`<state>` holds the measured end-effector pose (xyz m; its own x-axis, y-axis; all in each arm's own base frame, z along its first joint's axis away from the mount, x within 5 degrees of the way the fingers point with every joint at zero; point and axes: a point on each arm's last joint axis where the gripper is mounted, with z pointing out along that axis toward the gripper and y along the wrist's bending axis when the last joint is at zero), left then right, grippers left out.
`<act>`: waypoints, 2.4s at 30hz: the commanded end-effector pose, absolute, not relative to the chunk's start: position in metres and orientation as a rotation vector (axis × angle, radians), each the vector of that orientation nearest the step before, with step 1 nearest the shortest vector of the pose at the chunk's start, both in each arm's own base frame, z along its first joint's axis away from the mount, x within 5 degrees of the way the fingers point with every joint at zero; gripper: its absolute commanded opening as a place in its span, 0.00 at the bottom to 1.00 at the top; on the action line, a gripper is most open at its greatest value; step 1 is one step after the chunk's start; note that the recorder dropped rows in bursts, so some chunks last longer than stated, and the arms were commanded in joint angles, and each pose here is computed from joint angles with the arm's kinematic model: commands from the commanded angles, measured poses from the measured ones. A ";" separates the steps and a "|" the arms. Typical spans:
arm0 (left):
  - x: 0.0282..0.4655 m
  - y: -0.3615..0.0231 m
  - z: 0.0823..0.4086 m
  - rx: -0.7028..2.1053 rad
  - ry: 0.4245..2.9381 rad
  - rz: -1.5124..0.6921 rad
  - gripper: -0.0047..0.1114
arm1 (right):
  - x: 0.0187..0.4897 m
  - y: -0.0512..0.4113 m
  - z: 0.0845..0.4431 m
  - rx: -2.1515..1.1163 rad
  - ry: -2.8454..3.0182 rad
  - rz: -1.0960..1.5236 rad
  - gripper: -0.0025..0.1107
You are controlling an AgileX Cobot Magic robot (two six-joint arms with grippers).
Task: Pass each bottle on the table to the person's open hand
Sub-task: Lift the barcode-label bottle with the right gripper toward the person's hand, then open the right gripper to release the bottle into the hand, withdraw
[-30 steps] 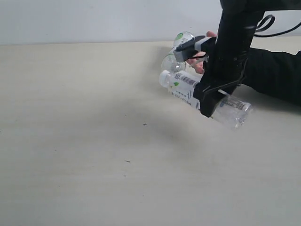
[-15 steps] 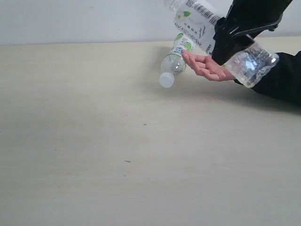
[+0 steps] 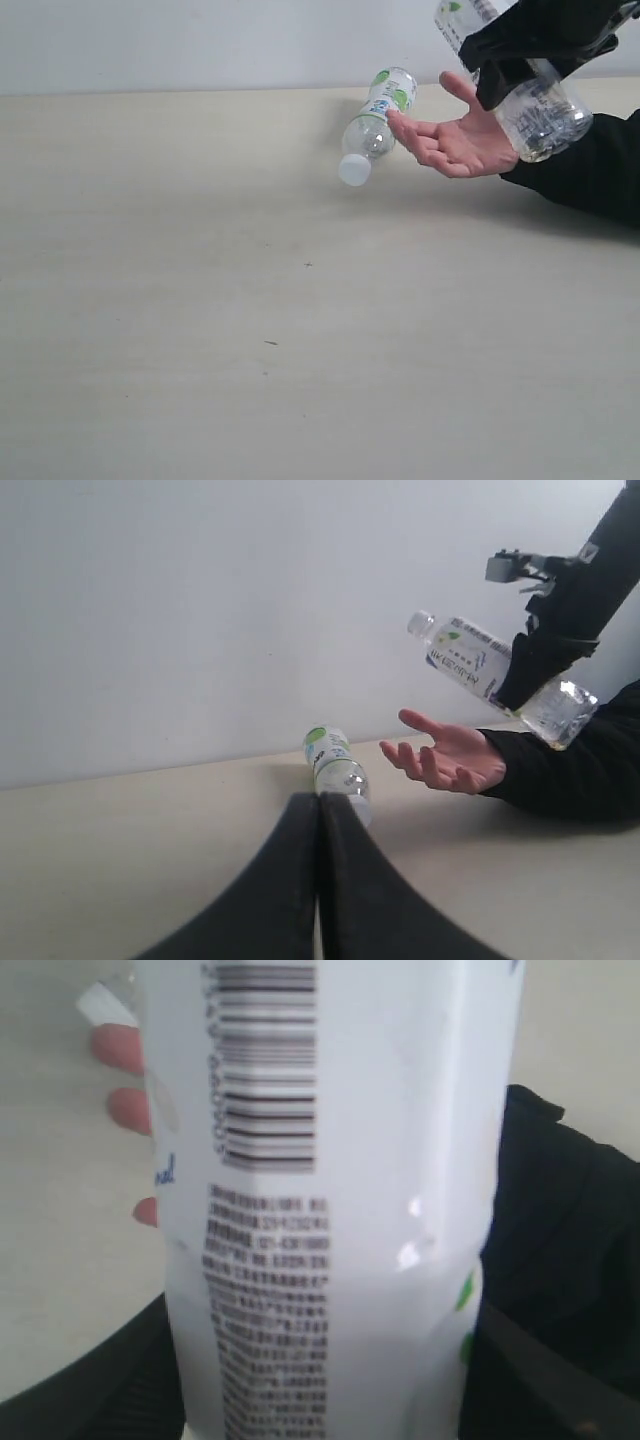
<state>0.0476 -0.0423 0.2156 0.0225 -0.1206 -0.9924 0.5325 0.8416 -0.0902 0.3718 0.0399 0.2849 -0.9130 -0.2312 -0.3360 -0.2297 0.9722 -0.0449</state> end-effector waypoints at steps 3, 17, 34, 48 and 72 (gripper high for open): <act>0.047 -0.043 0.215 0.347 1.469 -0.533 0.04 | 0.401 0.040 0.250 -0.271 2.814 0.055 0.02; 0.047 -0.043 0.215 0.347 1.469 -0.533 0.04 | 0.421 0.044 0.195 -0.272 2.932 0.089 0.02; 0.047 -0.043 0.215 0.347 1.469 -0.533 0.04 | 0.422 0.045 0.191 -0.276 2.938 0.092 0.52; 0.047 -0.043 0.215 0.347 1.469 -0.533 0.04 | 0.425 0.045 0.198 -0.276 2.899 0.082 0.73; 0.047 -0.043 0.215 0.347 1.469 -0.533 0.04 | 0.272 0.045 0.361 -0.367 2.269 0.224 0.02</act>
<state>0.0473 -0.0428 0.2157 0.0227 -0.1207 -0.9924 0.5379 0.8382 -0.0896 0.2826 0.0468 0.3719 -0.6706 -0.2172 -0.7094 -0.3541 0.9339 0.0488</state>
